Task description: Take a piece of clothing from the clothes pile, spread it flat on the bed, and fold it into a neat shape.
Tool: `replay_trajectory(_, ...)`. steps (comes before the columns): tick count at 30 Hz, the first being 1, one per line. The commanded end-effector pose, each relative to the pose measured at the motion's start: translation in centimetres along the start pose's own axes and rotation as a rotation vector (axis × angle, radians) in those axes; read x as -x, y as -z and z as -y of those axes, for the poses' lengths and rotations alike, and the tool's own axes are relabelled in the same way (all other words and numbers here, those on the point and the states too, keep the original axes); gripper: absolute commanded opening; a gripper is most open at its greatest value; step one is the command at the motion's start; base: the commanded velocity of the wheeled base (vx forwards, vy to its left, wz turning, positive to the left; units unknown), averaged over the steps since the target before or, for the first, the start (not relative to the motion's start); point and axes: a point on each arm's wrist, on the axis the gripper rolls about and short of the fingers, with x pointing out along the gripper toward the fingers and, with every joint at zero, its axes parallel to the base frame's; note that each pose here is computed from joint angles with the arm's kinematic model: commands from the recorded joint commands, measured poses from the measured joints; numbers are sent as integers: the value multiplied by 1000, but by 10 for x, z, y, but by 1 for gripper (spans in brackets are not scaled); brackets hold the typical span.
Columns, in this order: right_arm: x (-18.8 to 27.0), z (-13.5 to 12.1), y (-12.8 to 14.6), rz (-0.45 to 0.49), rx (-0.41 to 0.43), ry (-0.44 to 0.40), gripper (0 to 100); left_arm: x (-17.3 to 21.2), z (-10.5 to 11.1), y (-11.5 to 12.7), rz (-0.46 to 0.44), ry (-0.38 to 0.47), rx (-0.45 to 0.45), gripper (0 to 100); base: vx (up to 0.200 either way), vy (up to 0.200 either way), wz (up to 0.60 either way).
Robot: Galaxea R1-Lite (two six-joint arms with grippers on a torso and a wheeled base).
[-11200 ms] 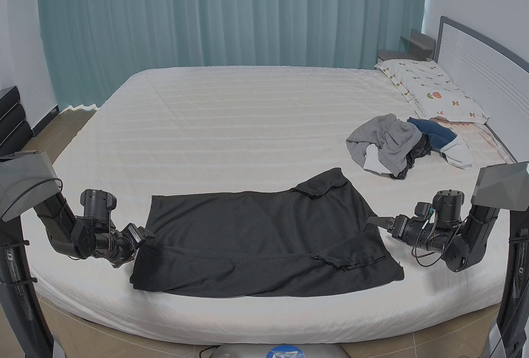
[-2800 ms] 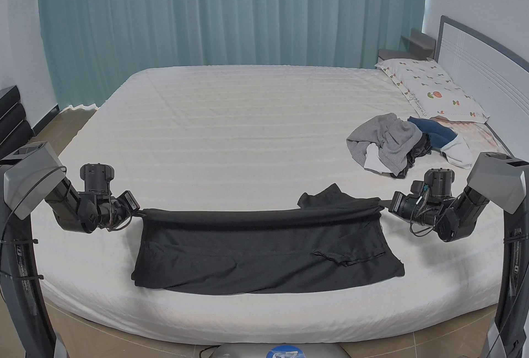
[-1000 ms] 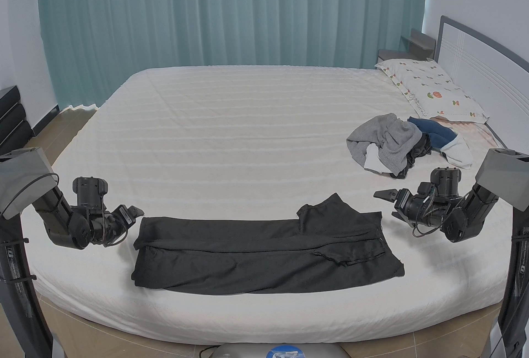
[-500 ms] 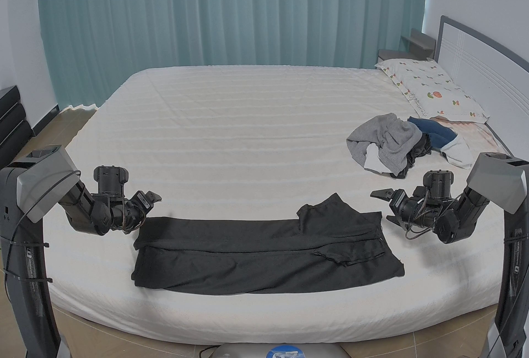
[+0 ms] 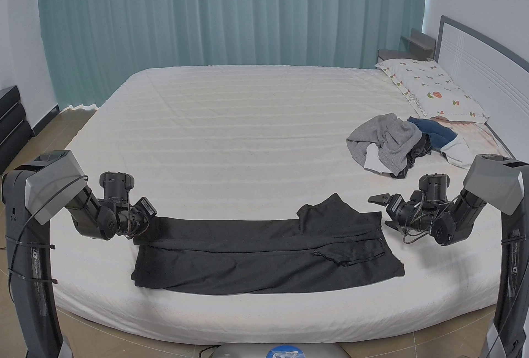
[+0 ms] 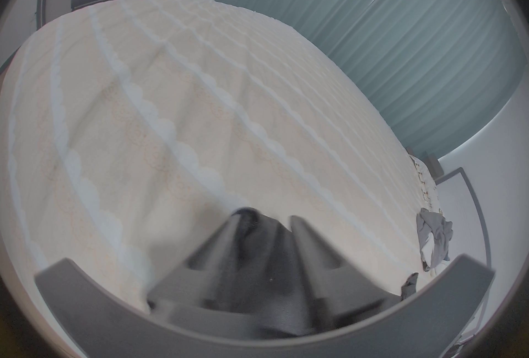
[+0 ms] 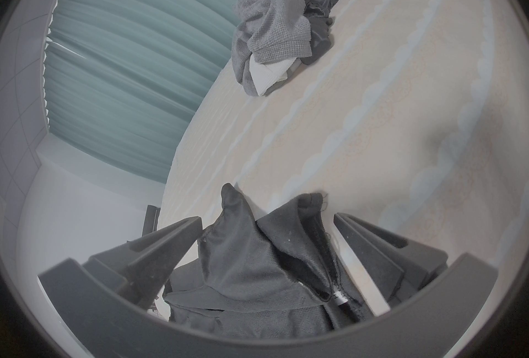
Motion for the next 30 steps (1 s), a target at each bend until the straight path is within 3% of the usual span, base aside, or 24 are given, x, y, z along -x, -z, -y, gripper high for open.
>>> replay_trajectory(1,-12,-2,2,-1,8,-9,100,-1,-3,2,2,-17,8,0,0,0,0)
replay_trajectory(6,-23,3,3,24,15,16,100,-1,-4,2,1,-20,11,0,0,0,0)
replay_trajectory(7,-24,2,5,24,17,19,0,0,-4,2,0,-21,11,0,0,0,0)
replay_trajectory(22,-26,2,0,69,23,37,0,1,-6,4,-4,-28,15,0,0,0,0)
replay_trajectory(23,-26,3,-1,71,24,37,100,1,-6,4,-5,-29,15,0,0,0,0)
replay_trajectory(27,-24,3,0,73,28,35,100,4,-10,6,-21,-30,23,0,0,0,0)
replay_trajectory(28,-23,3,0,75,28,34,100,4,-10,6,-20,-28,23,100,0,0,0)
replay_trajectory(30,-17,0,-6,96,29,21,100,4,-10,6,-22,-28,23,100,0,0,0)
